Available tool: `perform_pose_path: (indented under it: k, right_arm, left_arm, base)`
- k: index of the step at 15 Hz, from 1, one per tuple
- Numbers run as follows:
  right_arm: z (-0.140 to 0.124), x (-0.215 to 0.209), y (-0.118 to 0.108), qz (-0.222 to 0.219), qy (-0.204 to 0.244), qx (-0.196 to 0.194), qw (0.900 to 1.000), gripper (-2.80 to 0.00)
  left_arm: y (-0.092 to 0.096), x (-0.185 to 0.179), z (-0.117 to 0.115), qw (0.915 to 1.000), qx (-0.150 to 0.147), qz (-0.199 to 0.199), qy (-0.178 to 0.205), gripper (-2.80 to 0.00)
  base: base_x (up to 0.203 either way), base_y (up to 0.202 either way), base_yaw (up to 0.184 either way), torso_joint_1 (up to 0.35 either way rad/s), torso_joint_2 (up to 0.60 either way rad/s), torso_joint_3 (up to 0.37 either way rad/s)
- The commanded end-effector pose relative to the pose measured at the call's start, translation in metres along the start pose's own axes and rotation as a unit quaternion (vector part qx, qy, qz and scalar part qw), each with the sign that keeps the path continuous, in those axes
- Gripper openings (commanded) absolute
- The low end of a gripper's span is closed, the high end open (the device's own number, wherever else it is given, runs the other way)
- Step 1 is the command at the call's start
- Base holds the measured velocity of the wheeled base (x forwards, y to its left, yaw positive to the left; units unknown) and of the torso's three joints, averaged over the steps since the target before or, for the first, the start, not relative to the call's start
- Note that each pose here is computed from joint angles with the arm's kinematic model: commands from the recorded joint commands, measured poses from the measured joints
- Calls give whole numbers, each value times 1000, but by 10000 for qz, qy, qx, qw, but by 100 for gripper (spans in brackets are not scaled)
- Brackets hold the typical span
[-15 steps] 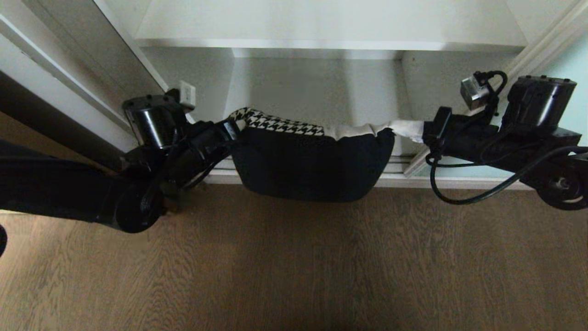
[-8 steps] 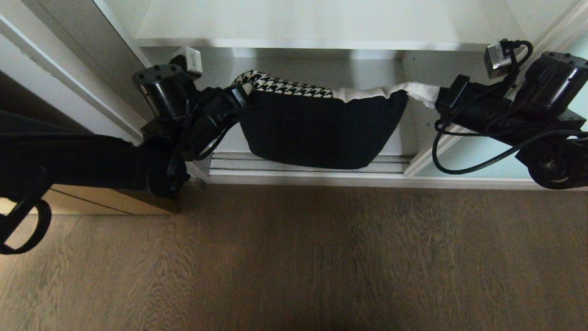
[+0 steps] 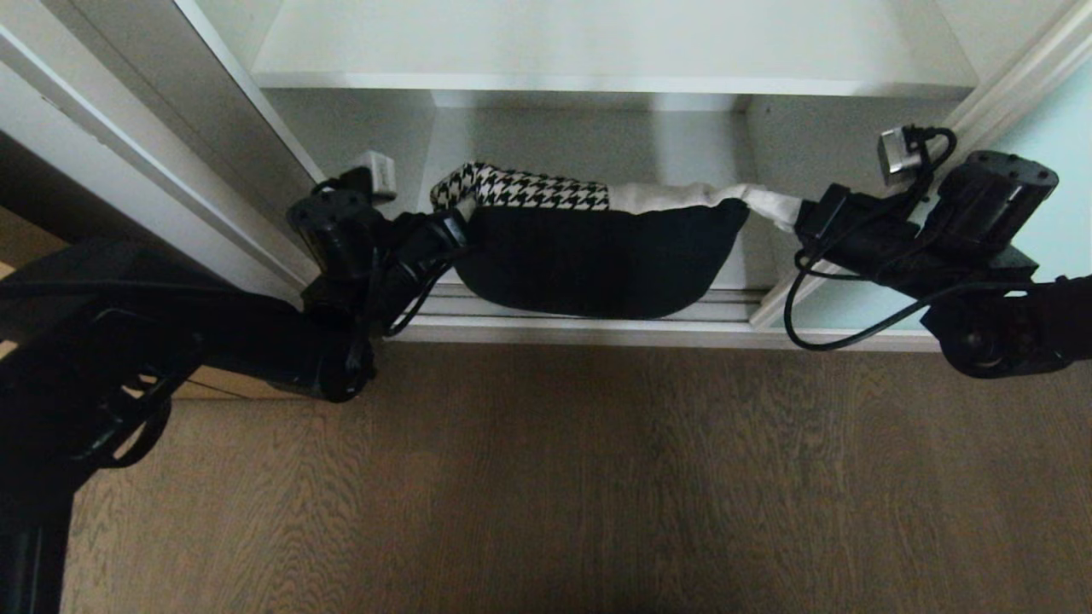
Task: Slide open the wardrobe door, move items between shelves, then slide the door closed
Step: Place the pillow on the lower shelf
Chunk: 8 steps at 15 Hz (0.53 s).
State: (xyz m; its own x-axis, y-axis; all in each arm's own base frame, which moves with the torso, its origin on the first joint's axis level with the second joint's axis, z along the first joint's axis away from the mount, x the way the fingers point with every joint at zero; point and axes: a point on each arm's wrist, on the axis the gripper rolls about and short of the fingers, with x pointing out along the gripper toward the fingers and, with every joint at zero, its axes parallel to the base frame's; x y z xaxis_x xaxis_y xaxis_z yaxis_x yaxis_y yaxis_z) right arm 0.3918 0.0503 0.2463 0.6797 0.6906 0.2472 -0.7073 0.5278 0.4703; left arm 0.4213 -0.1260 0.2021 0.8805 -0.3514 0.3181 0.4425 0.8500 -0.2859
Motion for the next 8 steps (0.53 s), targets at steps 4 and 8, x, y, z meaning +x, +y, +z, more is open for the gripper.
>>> perform_pose_path:
  k: [4, 8]
  right_arm:
    - [-41, -26, -19, 350, 981, 487, 9934, -280]
    - [-30, -27, -12, 500, 797, 249, 9953, -280]
  left_arm:
    - [15, -34, -52, 9945, -164, -35, 1034, -280]
    - [13, -18, -34, 9978, -118, -140, 631, -280]
  base:
    - [0, 0, 0, 0, 0, 0]
    - [0, 0, 0, 0, 0, 0]
